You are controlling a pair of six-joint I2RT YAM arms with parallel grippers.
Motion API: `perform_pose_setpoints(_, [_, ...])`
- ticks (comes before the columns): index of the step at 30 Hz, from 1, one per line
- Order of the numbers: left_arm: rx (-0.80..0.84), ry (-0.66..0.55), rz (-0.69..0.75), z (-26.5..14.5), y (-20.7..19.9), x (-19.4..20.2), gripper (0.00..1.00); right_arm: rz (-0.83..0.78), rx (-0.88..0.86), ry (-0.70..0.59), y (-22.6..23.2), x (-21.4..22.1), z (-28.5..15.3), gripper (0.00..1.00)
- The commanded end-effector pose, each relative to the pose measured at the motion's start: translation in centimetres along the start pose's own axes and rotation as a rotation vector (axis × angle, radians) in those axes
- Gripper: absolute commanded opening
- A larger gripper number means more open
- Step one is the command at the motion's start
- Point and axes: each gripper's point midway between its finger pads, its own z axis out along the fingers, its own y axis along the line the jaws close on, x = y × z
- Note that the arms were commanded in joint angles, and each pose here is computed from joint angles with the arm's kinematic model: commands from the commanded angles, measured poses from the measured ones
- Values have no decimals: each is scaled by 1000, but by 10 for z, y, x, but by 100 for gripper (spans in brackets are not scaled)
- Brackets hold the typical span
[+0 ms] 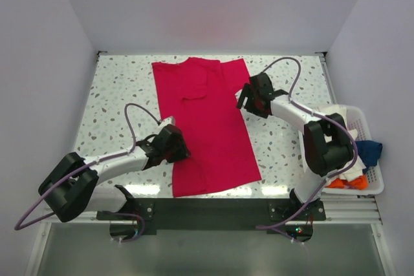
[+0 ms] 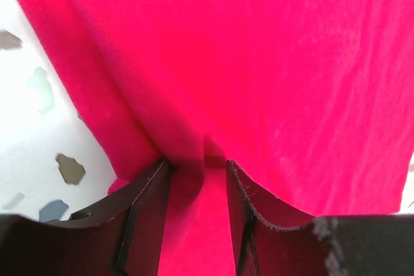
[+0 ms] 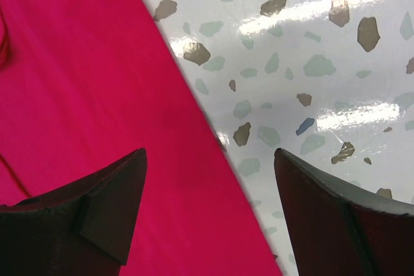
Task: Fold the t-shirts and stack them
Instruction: Fold the tshirt
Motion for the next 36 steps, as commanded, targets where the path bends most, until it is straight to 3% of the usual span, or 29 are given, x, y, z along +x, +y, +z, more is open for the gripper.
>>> perform_pose_setpoints(1, [-27,88,15,-8,6,24,45,-5,6,-15,0,5,-14,82])
perform_pose_setpoints(5, [4,105,35,-14,-3,29,45,-17,-19,-1,8,19,-23,82])
perform_pose_setpoints(9, [15,23,63,-37,-15,2,52,-39,-43,0,18,31,-38,82])
perform_pose_setpoints(11, [30,-53,80,-47,-29,-22,59,-53,-53,-4,20,43,-50,82])
perform_pose_setpoints(15, [16,-153,82,-45,-40,-78,63,-2,-35,-28,8,53,-55,82])
perform_pose_setpoints(19, [34,-263,96,-36,-67,-143,61,14,-62,-87,14,21,-48,81])
perform_pose_setpoints(26, [18,-244,164,3,-85,-163,61,126,-122,-108,20,-92,26,74])
perform_pose_setpoints(29, [34,-237,186,11,-96,-171,61,154,-119,-134,25,-117,64,72])
perform_pose_setpoints(31, [97,-216,216,12,-112,-172,61,137,-67,-96,18,-111,98,71])
perform_pose_setpoints(36, [184,-137,291,27,-131,-152,61,158,-110,-131,34,-133,126,69])
